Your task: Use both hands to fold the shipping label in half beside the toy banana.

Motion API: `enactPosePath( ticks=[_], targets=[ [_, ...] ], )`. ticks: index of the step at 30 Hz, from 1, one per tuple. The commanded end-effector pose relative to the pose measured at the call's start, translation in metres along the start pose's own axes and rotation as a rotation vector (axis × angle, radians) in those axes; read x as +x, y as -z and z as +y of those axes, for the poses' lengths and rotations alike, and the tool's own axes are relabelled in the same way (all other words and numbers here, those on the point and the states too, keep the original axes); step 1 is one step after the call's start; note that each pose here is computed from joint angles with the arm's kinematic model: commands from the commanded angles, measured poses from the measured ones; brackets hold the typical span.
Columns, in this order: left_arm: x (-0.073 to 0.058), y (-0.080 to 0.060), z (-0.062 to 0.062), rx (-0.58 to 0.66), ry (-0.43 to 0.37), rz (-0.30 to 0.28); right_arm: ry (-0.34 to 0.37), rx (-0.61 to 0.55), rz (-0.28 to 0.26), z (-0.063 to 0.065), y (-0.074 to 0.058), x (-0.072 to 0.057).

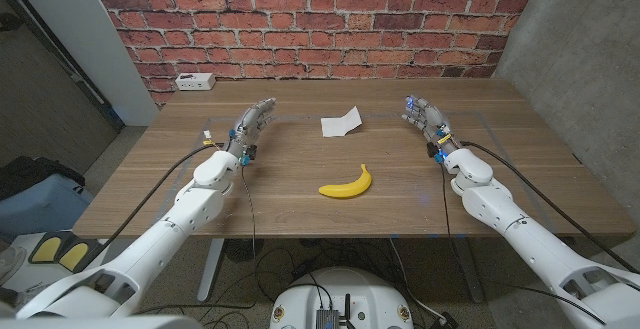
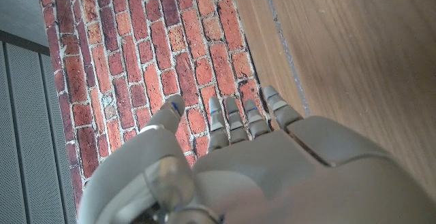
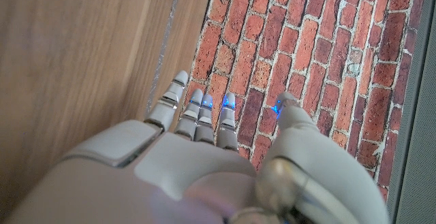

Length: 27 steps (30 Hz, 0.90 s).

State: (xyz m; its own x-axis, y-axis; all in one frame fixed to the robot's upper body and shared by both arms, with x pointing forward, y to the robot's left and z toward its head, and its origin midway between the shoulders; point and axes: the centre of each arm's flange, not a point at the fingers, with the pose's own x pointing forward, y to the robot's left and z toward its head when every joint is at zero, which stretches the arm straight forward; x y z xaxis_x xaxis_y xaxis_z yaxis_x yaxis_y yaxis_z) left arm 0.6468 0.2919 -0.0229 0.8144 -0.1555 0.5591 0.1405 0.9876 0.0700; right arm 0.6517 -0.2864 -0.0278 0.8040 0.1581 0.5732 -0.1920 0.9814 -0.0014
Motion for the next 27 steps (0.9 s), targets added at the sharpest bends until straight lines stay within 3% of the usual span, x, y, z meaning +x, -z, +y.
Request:
enactPosePath(
  ticks=[1, 7, 27],
  targets=[
    [-0.004, -0.023, 0.002, 0.332, -0.063, 0.019, 0.03, 0.012, -0.041, 0.003, -0.004, -0.004],
    [0.0, -0.036, 0.003, 0.484, -0.062, 0.019, 0.034, 0.012, -0.041, 0.004, -0.004, -0.007],
    [0.024, -0.053, 0.0, 0.696, 0.007, 0.028, 0.043, -0.016, -0.038, 0.005, -0.004, -0.009]
  ],
)
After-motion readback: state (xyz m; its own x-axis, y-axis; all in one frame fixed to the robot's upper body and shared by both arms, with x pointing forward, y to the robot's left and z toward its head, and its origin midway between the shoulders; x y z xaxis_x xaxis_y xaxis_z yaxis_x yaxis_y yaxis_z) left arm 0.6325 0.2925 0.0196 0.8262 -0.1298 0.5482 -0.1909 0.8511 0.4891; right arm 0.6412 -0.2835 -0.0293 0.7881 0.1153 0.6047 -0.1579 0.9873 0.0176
